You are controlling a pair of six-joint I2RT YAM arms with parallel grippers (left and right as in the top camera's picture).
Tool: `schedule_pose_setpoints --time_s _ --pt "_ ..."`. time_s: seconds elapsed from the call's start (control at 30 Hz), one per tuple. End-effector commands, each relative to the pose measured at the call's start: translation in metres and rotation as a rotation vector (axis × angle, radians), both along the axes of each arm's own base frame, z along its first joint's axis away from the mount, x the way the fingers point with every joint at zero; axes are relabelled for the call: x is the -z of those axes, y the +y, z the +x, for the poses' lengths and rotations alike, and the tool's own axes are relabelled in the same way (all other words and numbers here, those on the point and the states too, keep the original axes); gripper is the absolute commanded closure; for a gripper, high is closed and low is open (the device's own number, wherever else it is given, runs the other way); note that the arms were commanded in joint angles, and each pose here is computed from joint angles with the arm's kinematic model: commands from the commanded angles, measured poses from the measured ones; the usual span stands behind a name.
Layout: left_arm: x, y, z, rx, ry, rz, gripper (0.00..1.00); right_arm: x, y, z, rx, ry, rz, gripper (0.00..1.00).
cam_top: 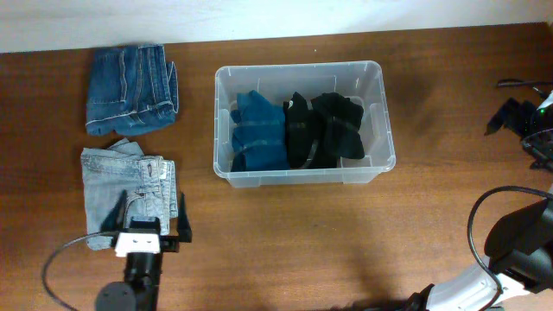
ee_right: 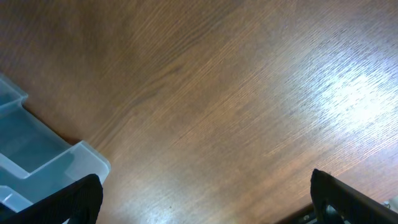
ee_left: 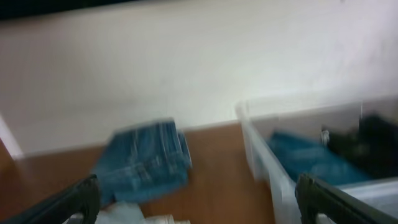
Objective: Pack container
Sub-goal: 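Retract the right gripper and move the left gripper to the light jeans, then grasp the light-wash jeans with the left gripper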
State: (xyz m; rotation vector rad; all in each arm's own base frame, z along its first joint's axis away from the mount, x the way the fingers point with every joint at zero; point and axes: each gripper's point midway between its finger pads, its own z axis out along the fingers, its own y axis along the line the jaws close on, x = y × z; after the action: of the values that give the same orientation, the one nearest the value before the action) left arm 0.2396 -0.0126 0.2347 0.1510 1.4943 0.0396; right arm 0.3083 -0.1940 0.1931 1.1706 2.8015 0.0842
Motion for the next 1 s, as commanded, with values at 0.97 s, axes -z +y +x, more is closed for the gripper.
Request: schedule_pose_setpoints --time_s 0.97 --pt "0.159 0.184 0.101 -0.160 1.476 -0.482 0.01 0.000 -0.001 -0.001 -0.007 0.002 -0.009 0.02"
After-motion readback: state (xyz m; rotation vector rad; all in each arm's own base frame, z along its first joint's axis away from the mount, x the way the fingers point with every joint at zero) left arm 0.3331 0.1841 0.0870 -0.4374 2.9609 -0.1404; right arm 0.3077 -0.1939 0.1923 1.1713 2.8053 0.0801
